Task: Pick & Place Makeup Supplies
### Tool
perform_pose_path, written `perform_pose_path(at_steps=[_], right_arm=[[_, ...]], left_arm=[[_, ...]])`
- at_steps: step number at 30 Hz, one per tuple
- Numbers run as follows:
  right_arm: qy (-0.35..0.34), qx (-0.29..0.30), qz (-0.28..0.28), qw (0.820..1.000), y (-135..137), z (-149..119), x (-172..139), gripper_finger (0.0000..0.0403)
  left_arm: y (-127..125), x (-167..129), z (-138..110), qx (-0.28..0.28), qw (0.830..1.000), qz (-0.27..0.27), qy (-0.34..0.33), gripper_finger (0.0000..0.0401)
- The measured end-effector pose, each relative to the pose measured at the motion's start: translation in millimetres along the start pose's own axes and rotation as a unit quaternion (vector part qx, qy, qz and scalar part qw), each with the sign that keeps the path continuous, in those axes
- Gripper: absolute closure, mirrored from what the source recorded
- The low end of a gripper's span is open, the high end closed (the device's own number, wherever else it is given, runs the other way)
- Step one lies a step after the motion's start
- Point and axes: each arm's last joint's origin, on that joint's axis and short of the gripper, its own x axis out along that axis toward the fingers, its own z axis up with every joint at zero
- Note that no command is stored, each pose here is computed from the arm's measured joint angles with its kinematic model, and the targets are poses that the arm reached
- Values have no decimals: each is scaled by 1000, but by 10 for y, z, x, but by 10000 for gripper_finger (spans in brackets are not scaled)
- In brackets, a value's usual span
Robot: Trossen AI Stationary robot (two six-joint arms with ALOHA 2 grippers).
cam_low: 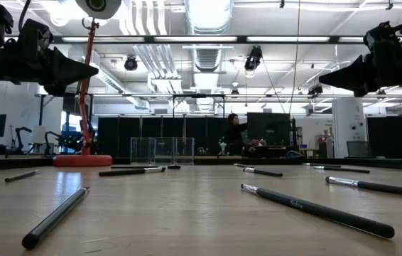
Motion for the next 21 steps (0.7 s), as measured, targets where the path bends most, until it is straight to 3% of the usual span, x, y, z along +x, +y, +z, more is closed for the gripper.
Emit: perform_pose_path(at_steps=[15,21], right_arm=[[-4,1,0,1000,0,7,0,394],[-16,30,-3,999,-3,31,0,394]], left_arm=[[0,0,0,0,1000,0,0,401],[0,0,-1,0,1000,0,0,401]])
